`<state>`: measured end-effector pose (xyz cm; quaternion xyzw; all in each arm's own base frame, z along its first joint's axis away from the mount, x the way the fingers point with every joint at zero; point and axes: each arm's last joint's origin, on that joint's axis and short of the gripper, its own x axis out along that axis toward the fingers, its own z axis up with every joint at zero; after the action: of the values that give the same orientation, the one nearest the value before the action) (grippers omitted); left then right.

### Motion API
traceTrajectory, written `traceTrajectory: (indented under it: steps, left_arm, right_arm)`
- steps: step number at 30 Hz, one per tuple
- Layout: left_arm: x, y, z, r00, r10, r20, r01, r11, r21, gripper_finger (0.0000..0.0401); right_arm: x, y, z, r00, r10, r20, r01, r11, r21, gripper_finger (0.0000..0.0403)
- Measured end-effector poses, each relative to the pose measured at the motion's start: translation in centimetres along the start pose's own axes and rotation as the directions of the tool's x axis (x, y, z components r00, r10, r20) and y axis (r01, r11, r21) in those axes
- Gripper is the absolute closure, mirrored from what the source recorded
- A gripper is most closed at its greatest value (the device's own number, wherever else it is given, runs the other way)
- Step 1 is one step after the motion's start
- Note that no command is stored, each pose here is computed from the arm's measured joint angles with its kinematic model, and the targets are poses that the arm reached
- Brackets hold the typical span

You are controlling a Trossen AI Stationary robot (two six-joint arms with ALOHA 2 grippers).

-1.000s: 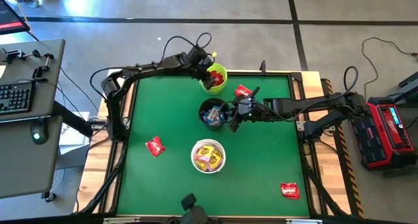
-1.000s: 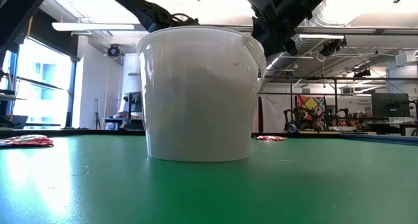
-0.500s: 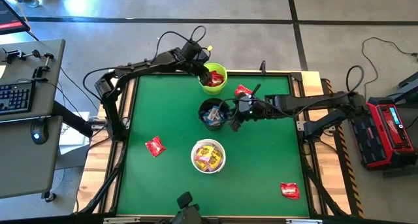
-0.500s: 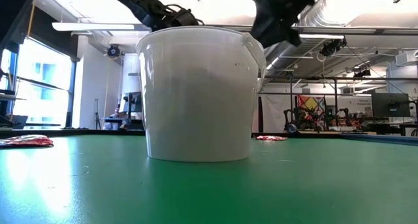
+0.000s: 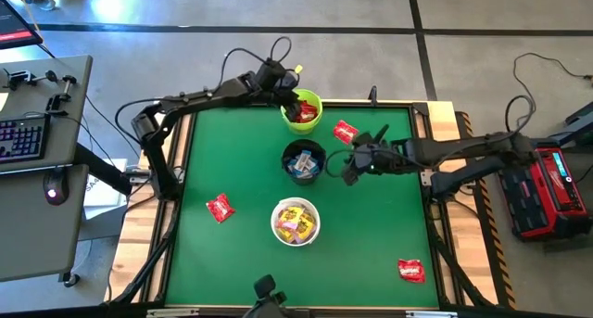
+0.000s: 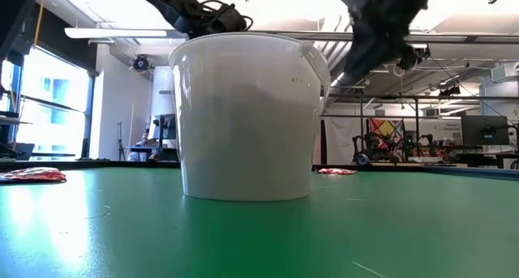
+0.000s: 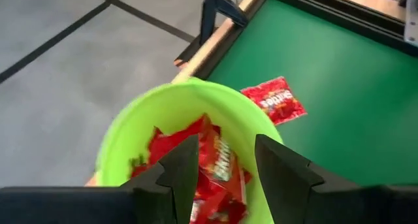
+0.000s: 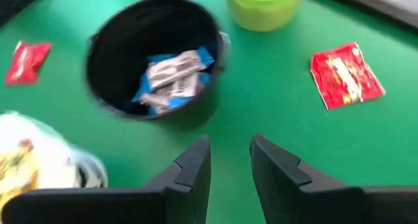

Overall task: Sort candy by brand, put in halloween buckets
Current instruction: Put the red candy into the green bucket

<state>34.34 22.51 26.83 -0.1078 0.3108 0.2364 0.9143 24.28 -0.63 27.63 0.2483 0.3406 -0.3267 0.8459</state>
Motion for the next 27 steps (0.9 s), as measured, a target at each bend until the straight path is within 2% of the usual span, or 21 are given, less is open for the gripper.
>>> traceTrajectory:
  steps: [5,9,12,17,21,27]
  left_arm:
    - [0.1,-1.1,-1.3,0.999,-0.023,0.042,0.023,1.0,-0.005,0.0258]
    - [-1.0,-1.8,-1.8,0.998,-0.002,0.068,0.002,1.0,-0.001,0.0258]
    - [-2.2,-2.0,-2.2,0.996,0.019,0.089,-0.019,1.0,0.002,0.0258]
    - [-4.1,-2.0,-3.8,0.993,0.022,0.119,-0.021,1.0,-0.012,0.0258]
    - [-5.6,-1.9,-5.5,0.991,0.024,0.132,-0.019,0.999,-0.043,0.0259]
    - [-7.8,-1.9,-7.6,0.988,0.039,0.151,-0.028,0.997,-0.078,0.0259]
  right_arm:
    - [3.4,-4.2,-0.3,1.0,0.014,0.002,-0.014,0.972,0.236,0.0306]
    - [5.5,-8.7,-0.3,0.996,-0.083,-0.035,0.09,0.901,0.424,0.0305]
    - [6.8,-11.6,-0.2,0.993,-0.106,-0.059,0.122,0.854,0.506,0.0288]
    - [8.1,-14.5,0.6,0.993,-0.118,-0.021,0.11,0.827,0.551,0.0221]
    - [9.6,-15.7,1.1,0.99,-0.142,-0.016,0.129,0.837,0.533,0.0168]
    - [12.4,-16.6,0.7,0.989,-0.137,-0.062,0.149,0.838,0.524,0.0158]
